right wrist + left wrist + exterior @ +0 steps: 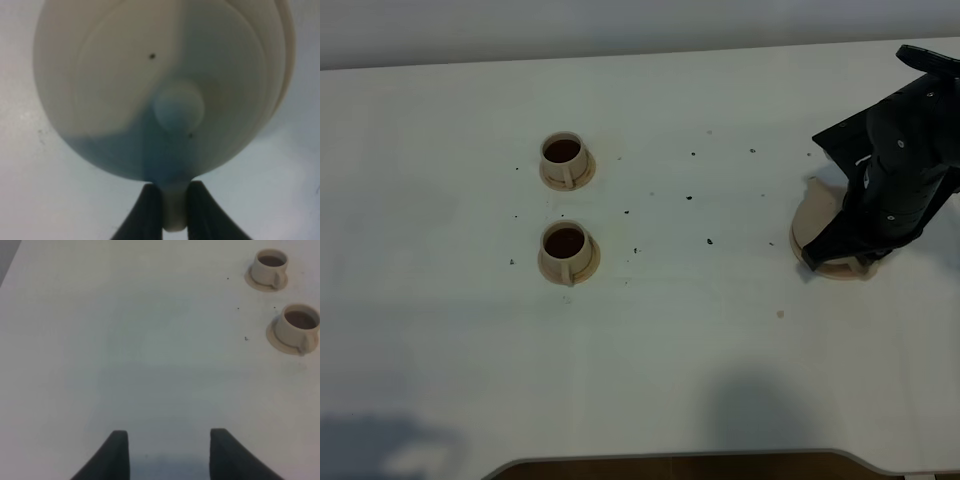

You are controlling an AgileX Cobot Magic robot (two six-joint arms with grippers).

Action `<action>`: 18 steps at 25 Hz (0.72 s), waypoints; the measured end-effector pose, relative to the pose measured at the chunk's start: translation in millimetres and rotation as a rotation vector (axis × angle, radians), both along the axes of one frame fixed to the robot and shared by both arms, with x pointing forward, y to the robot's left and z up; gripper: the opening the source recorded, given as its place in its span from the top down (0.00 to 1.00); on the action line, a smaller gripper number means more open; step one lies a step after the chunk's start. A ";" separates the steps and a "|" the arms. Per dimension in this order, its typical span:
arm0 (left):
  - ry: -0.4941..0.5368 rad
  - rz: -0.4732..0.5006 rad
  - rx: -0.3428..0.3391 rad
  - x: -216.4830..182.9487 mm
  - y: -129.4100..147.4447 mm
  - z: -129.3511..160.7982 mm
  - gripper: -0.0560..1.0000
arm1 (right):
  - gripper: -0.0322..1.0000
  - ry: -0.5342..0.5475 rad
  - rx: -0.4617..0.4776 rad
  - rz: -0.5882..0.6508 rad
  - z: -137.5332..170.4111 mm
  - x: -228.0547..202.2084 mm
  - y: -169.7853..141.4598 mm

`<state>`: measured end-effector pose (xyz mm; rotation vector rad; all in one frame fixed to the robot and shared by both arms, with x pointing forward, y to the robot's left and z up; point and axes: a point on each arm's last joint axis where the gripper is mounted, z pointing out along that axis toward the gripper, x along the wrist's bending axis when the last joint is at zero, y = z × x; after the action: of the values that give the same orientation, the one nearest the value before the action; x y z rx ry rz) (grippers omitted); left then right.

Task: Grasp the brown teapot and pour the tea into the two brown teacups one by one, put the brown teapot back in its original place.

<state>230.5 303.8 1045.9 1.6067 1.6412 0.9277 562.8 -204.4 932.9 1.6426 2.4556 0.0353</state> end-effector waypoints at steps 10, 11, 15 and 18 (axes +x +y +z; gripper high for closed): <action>0.000 0.000 0.000 0.0 0.0 0.0 0.58 | 0.71 0.021 -0.019 -0.029 11.7 -6.7 -3.6; 0.000 0.000 0.000 0.0 0.0 0.0 0.58 | 0.68 0.014 -0.016 -0.030 15.3 -7.4 -3.9; 0.000 0.000 0.000 0.0 0.0 0.0 0.58 | 0.56 0.015 -0.025 -0.044 36.6 -17.4 -8.0; 0.000 0.000 0.000 0.0 0.0 0.0 0.58 | 0.53 0.039 -0.041 -0.079 62.5 -34.2 -14.6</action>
<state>230.5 303.8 1045.9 1.6067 1.6412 0.9277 528.6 -219.0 995.4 1.7377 2.4000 -0.0583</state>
